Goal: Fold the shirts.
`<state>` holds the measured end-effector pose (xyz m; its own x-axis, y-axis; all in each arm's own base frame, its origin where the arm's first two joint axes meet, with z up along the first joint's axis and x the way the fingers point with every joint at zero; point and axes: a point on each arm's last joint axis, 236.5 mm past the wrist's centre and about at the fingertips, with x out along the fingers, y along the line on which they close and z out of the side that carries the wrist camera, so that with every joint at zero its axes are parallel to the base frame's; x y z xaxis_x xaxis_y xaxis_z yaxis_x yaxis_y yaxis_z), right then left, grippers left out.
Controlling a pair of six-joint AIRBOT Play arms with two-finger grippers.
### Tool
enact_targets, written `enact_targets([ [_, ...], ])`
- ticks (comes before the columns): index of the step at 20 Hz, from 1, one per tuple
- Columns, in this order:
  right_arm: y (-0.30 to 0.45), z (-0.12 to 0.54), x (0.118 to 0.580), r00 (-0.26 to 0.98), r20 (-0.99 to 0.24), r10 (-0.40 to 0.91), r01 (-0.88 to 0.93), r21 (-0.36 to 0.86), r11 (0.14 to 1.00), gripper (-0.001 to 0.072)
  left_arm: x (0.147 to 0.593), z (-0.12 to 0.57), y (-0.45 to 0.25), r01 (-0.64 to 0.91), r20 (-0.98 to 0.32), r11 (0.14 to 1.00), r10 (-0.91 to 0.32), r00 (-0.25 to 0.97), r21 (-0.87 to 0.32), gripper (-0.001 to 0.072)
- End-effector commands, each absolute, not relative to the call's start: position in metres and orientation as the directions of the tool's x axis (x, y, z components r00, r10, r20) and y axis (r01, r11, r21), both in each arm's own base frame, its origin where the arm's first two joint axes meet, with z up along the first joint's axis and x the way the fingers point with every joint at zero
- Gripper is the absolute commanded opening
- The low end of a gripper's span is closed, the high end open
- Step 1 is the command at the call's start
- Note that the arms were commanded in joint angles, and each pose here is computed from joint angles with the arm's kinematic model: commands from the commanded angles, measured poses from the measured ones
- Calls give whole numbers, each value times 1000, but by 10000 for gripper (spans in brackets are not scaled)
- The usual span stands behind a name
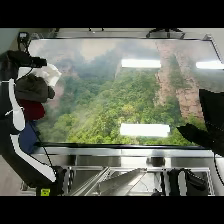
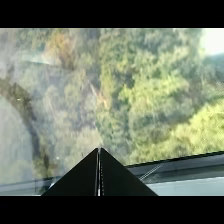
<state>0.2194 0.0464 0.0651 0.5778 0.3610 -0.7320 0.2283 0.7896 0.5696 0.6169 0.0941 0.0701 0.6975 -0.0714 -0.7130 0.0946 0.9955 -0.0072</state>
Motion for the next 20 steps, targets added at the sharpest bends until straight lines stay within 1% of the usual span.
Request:
enact_targets([
  [1,43,67,225,600,-721,346,229,569,790,21,591,175,-13,353,-519,892,-452,725,-284,13],
  [2,40,70,229,619,-712,333,229,569,790,21,575,197,-35,405,-508,871,-491,708,-277,13],
  [3,37,72,232,633,-704,322,230,569,790,21,556,206,-58,460,-526,845,-531,664,-272,13],
  [5,36,72,233,638,-701,318,230,568,790,21,511,207,-107,576,-592,762,-619,516,-295,13],
  [7,36,72,233,637,-702,318,230,568,790,21,469,190,-151,649,-661,671,-673,331,-358,13],
  [8,36,72,233,637,-702,318,230,568,790,21,452,178,-171,662,-682,636,-687,251,-397,13],
  [11,36,72,233,637,-702,318,230,568,790,21,419,126,-219,657,-711,575,-698,83,-488,13],
  [13,36,71,233,636,-704,315,232,564,792,21,397,83,-244,625,-725,558,-689,-18,-546,14],
  [14,35,72,233,638,-703,315,232,565,792,21,390,66,-253,610,-728,559,-684,-43,-561,17],
  [15,34,74,236,650,-695,308,231,567,791,21,388,57,-260,603,-729,565,-683,-41,-563,226],
  [16,34,76,239,660,-685,308,228,574,787,21,391,54,-263,599,-728,573,-685,-26,-560,714],
  [17,33,79,242,673,-674,304,225,578,784,22,397,55,-263,592,-726,585,-688,0,-555,688],
  [18,34,80,243,677,-668,309,206,575,792,30,403,59,-259,597,-731,595,-682,20,-538,687],
  [19,38,81,245,676,-659,331,160,569,806,123,410,62,-249,601,-748,615,-663,44,-510,687],
  [20,47,84,249,674,-637,374,118,593,796,338,420,64,-235,587,-766,650,-638,77,-483,687],
])
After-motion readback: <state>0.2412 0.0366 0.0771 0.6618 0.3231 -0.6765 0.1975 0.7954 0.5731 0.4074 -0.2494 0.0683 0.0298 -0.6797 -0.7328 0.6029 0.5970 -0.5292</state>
